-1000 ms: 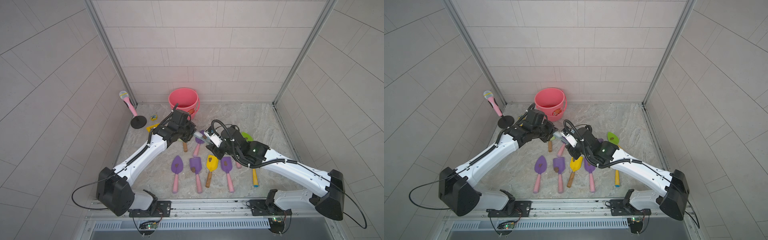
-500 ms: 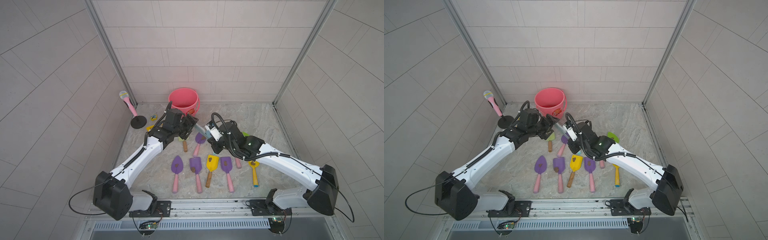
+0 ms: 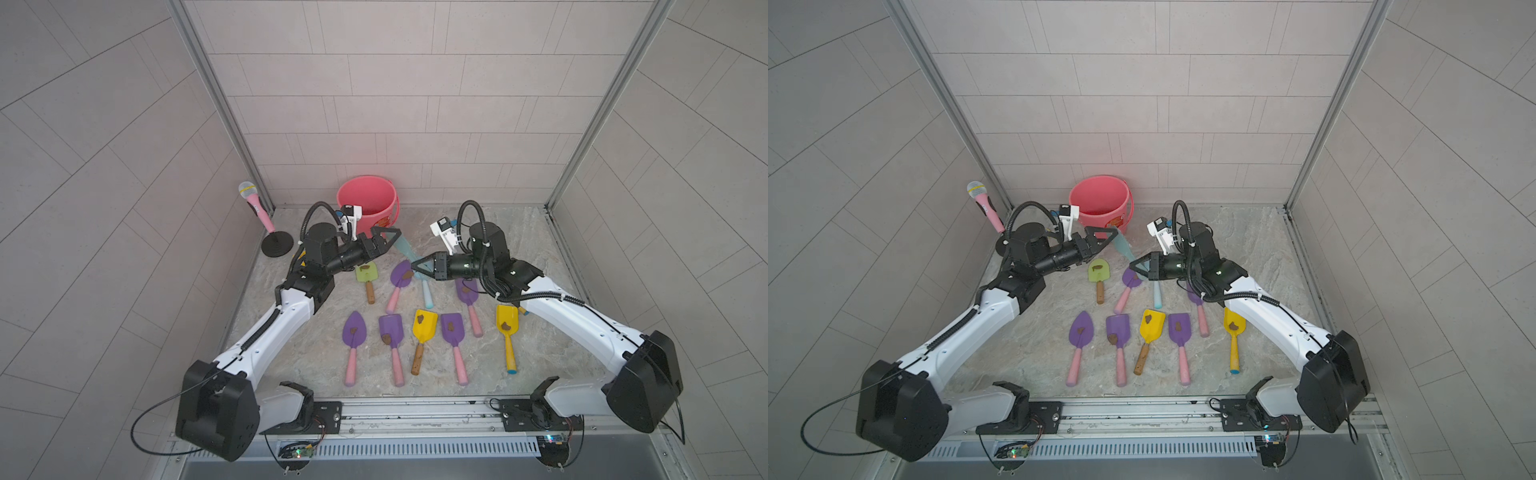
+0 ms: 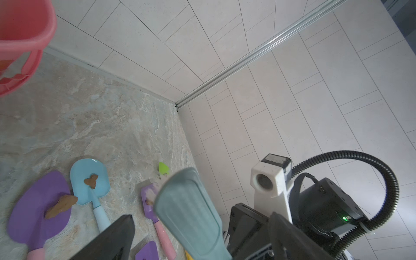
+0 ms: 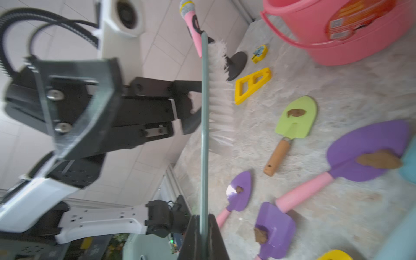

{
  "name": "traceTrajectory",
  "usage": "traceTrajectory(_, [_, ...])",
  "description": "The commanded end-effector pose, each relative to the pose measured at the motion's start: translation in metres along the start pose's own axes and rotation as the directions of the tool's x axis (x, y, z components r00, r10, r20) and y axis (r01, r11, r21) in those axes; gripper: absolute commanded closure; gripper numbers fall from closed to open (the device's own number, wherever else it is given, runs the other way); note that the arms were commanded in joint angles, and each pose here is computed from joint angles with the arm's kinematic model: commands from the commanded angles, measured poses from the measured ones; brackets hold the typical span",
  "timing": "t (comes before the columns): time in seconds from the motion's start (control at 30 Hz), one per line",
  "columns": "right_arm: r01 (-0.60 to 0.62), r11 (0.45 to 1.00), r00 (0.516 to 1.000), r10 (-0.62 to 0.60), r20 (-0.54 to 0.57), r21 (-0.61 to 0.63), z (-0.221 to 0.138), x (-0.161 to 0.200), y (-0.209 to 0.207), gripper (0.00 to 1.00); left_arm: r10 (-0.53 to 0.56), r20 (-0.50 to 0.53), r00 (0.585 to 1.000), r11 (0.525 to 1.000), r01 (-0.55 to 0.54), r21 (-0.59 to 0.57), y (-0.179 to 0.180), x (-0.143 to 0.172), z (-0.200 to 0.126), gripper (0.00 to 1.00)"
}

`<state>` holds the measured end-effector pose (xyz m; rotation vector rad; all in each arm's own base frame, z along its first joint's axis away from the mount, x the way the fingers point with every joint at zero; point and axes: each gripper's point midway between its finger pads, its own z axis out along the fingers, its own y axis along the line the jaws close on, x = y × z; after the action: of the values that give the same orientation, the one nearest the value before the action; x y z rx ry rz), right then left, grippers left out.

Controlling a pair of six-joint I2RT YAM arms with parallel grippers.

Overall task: Brush the soil off the hand trowel and place it into the bucket
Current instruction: Pick up the brush from the center of the board.

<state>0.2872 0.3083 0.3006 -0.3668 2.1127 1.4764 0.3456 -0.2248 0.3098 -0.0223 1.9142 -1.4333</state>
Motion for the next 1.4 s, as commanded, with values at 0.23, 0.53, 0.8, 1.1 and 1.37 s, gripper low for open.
traceTrajectory(0.23, [-0.005, 0.979, 1.000, 0.008, 0.015, -0.205, -0.001, -0.010, 0.053, 1.00, -0.090, 0.111, 0.990, 0.977, 0.067, 0.202, -0.028, -0.020, -0.003, 0.55])
traceTrajectory(0.53, [-0.021, 0.985, 1.000, 0.024, 0.018, -0.170, 0.004, -0.004, 0.038, 0.77, -0.078, 0.212, 0.974, 0.984, 0.041, 0.172, -0.037, -0.031, -0.019, 0.96])
traceTrajectory(0.8, [-0.074, 0.970, 0.990, 0.099, 0.098, -0.230, 0.001, -0.010, 0.043, 0.94, -0.129, 0.336, 0.933, 0.977, 0.060, 0.207, -0.040, -0.050, -0.031, 0.97])
traceTrajectory(1.1, [-0.097, 0.978, 0.978, 0.128, 0.167, -0.185, -0.003, -0.020, 0.038, 1.00, -0.141, 0.337, 0.931, 0.962, 0.049, 0.268, -0.039, -0.047, -0.030, 0.46])
traceTrajectory(1.37, [-0.142, 0.988, 0.982, 0.133, 0.137, 0.060, -0.024, -0.020, -0.035, 1.00, 0.246, 0.085, 0.966, 0.894, -0.192, -0.406, 0.022, 0.009, -0.075, 0.00])
